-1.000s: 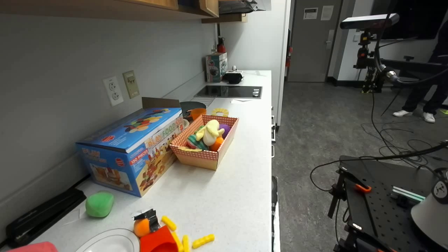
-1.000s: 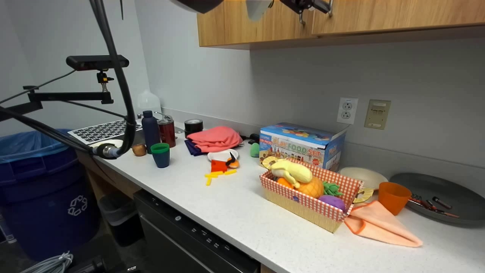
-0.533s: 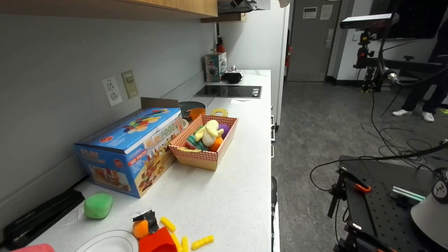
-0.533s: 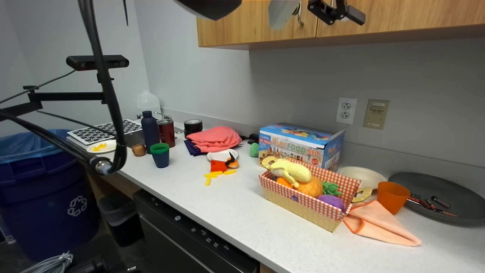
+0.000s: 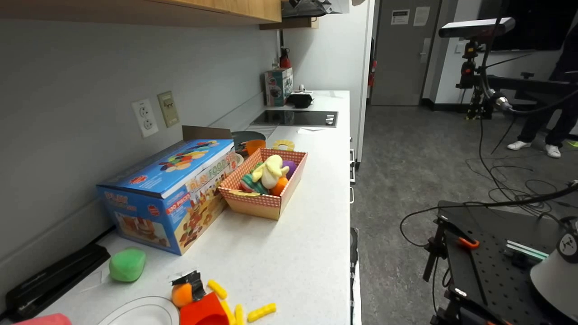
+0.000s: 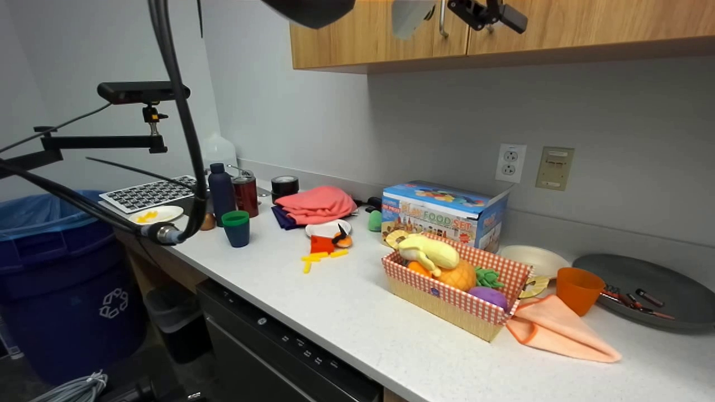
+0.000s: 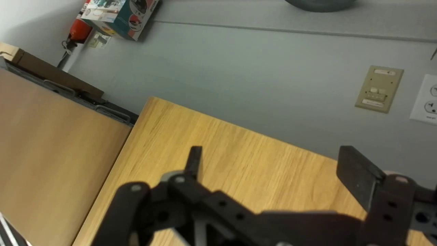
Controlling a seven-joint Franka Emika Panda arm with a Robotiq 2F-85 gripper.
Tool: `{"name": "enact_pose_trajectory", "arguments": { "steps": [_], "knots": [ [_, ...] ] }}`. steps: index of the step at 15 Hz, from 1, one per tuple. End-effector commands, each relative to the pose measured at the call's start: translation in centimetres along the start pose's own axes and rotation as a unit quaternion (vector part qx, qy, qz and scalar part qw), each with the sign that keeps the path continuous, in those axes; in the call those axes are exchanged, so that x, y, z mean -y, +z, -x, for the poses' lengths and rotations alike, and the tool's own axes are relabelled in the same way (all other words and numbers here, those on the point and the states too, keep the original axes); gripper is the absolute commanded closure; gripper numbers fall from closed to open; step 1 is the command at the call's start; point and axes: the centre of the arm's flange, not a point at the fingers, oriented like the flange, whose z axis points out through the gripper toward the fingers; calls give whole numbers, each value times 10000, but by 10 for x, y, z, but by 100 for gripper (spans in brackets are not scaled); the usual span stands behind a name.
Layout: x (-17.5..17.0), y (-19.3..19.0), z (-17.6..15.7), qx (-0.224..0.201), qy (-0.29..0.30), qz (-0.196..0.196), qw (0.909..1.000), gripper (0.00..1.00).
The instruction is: Open the right upper cabinet door.
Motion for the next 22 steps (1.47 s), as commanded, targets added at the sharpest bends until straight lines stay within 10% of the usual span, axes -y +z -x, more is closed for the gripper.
{"name": "enact_pose_trajectory", "arguments": {
  "steps": [1,14,22],
  "knots": [
    [5,1,-36,-56,356,-201,9991,0],
    [43,-14,-92,67,752,-846,9936,0],
    [53,16,-126,-193,1199,-448,9916,0]
  ]
}}
